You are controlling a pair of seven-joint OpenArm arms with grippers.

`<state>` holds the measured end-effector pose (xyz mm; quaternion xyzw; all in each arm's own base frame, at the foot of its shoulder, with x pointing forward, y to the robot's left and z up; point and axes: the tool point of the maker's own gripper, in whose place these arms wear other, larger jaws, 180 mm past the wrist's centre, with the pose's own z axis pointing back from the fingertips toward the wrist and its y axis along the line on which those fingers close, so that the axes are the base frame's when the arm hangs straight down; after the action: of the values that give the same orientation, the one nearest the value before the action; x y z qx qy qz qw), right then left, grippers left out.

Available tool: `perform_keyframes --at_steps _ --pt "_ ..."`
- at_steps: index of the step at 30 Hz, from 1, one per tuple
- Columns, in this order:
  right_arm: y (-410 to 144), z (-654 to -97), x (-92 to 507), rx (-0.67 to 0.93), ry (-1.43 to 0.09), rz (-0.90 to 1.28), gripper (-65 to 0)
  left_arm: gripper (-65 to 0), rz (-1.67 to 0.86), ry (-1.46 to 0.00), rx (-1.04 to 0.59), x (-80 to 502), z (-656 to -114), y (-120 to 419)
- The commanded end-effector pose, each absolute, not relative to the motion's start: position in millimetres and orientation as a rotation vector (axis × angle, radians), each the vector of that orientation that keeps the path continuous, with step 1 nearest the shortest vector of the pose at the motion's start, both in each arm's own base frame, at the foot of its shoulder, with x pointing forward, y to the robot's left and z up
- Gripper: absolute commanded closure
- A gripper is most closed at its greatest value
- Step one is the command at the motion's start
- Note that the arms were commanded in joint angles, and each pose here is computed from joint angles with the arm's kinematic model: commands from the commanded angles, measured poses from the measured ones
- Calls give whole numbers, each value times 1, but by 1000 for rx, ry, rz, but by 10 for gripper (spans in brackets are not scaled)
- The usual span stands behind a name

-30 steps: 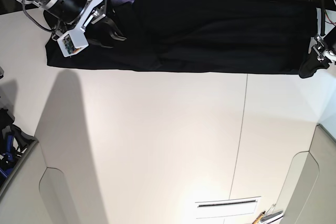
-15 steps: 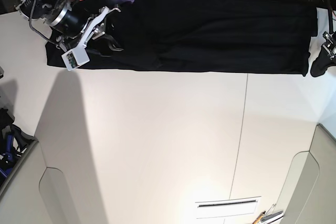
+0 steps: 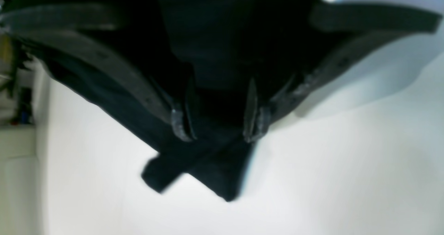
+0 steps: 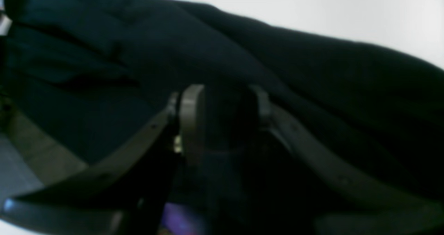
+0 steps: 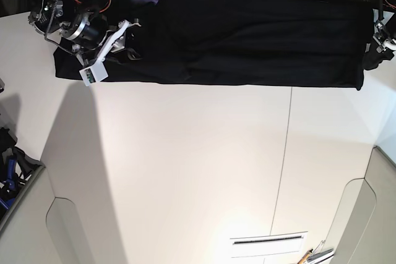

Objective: Fold the T-shirt properly
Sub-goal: 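Hold the folded strip with both grippers and tighten it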

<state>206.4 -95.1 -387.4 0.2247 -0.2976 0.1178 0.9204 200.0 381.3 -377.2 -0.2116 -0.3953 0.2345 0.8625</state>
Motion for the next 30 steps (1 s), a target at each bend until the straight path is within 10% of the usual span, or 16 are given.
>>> perform_keyframes --at_steps 1,30 --pt "-95 -378 215 466 -663 248 -202 -259 460 -867 -414 206 -363 391" --pt "-130 -389 216 334 -633 285 -202 -318 588 -797 -389 181 -404 403"
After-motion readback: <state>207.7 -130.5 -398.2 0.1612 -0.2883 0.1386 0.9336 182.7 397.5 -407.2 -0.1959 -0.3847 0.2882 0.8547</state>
